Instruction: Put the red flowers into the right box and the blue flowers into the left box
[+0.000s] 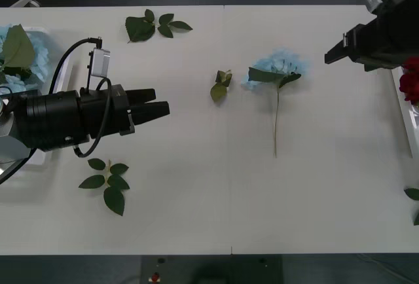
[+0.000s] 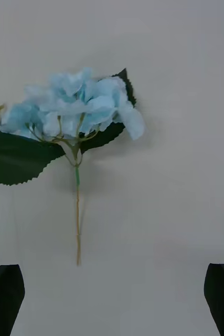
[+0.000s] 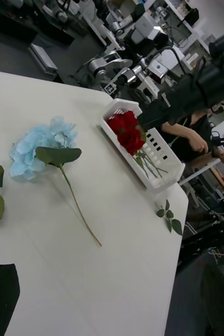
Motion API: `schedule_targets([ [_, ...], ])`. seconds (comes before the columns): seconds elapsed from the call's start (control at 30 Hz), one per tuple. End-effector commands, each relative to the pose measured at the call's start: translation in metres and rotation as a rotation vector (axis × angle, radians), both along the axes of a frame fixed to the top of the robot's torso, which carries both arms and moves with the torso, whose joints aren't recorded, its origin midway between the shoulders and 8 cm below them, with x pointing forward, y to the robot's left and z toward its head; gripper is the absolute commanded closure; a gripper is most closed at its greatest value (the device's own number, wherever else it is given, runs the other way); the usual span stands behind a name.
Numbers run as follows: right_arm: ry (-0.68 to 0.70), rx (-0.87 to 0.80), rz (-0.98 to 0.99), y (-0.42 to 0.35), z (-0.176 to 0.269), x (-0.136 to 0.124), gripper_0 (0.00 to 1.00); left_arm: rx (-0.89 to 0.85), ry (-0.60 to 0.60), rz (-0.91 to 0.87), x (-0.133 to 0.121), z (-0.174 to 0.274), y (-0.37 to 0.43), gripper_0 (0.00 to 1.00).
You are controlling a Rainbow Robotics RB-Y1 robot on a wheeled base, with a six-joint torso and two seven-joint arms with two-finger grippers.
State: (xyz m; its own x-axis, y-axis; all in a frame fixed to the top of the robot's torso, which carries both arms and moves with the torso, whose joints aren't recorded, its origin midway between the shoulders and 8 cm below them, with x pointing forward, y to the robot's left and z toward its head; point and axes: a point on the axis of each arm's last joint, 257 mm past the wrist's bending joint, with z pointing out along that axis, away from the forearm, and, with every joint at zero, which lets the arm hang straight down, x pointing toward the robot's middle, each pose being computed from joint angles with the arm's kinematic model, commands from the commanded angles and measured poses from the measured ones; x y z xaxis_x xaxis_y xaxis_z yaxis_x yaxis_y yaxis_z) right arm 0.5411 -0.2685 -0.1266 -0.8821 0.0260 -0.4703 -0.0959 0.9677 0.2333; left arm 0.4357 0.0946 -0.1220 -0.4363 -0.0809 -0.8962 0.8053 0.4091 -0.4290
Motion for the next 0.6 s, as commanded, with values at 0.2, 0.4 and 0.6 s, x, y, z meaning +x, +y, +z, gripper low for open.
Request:
schedule_targets([
  [0.2,-0.044,-0.167,0.031,0.076,-0.019,0.020,0.00,-0.025,-0.048,-0.009,0.000,0.020,-0.008,0.00],
  [0.4,-0.060,-0.239,0.054,0.104,-0.045,0.034,0.00,-0.024,-0.050,-0.009,0.000,0.020,-0.008,0.00],
  [0.6,-0.054,-0.282,0.035,0.110,-0.066,0.045,0.00,-0.027,-0.048,-0.009,0.000,0.020,-0.008,0.00],
])
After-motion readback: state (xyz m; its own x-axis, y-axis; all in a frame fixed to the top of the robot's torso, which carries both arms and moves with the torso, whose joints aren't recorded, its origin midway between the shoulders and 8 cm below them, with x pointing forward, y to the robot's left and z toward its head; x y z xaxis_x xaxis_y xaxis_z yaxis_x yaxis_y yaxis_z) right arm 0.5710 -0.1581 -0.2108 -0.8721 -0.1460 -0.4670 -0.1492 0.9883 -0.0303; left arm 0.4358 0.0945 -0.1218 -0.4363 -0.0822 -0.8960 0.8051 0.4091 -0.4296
